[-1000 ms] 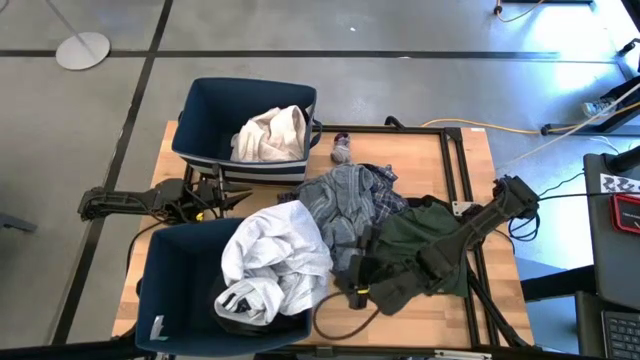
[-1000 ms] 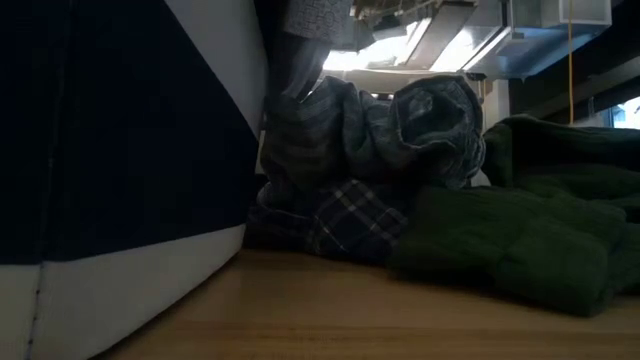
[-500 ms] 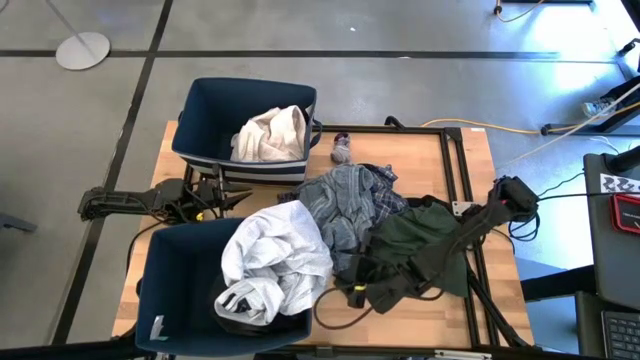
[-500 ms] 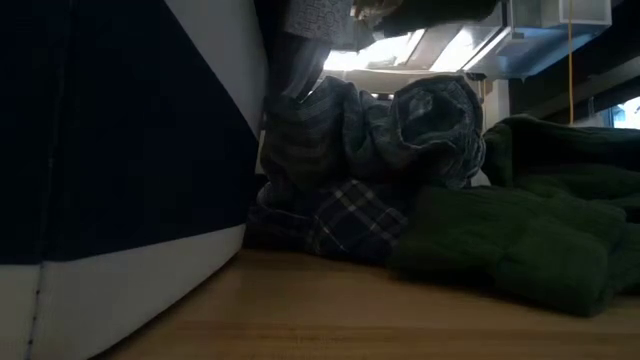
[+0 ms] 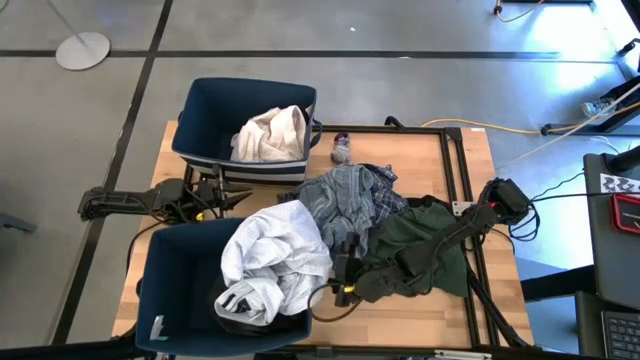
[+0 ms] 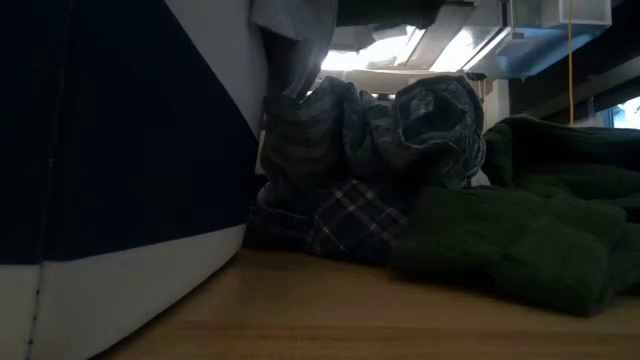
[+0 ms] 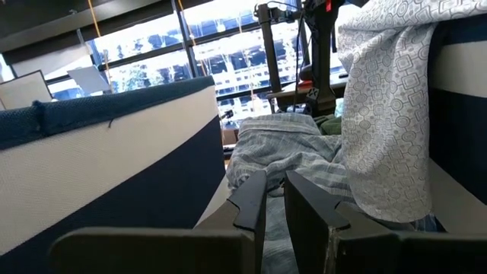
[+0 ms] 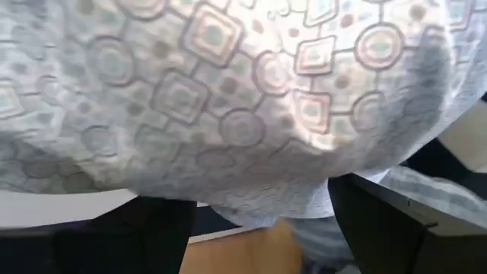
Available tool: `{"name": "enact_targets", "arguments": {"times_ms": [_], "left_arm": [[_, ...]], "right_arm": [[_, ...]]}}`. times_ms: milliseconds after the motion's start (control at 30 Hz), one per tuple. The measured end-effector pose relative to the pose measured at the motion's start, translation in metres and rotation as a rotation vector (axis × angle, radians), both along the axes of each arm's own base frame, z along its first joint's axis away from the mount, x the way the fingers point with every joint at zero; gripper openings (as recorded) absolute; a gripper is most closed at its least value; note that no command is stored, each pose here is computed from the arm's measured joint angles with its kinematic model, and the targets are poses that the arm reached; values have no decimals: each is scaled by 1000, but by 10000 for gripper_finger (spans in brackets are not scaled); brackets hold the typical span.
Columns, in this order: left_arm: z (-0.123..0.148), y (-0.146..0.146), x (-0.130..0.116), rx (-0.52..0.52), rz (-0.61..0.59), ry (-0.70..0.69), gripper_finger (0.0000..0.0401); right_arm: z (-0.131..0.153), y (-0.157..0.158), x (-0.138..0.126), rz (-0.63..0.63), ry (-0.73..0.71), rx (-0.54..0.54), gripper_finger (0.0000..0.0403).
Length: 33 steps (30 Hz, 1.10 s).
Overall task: Sort clothes
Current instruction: Put the light blue patient gown into the bottom blue laundry organizer
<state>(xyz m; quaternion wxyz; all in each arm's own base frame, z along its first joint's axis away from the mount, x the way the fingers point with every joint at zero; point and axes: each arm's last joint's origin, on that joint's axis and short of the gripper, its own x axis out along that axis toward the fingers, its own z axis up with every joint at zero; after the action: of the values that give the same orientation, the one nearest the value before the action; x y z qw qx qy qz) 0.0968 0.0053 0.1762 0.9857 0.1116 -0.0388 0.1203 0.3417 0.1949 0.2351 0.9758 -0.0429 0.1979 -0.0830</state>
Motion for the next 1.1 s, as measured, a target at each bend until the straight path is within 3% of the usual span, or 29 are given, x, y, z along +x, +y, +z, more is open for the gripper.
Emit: {"name": "enact_targets", "arguments": {"times_ms": [200, 600, 867, 1100], "left_arm": [[0, 0, 0, 2, 0, 2, 40], [0, 0, 0, 1, 0, 1, 40], [0, 0, 0, 2, 1, 1, 40], [0, 0, 0, -1, 0, -1, 40]], "right_arm": [[16, 8, -1, 37, -77, -63, 291], [64, 11, 6, -15, -157, -235, 291], [88, -8, 26, 148, -205, -198, 291], [86, -31, 51, 254, -277, -127, 291]]}}
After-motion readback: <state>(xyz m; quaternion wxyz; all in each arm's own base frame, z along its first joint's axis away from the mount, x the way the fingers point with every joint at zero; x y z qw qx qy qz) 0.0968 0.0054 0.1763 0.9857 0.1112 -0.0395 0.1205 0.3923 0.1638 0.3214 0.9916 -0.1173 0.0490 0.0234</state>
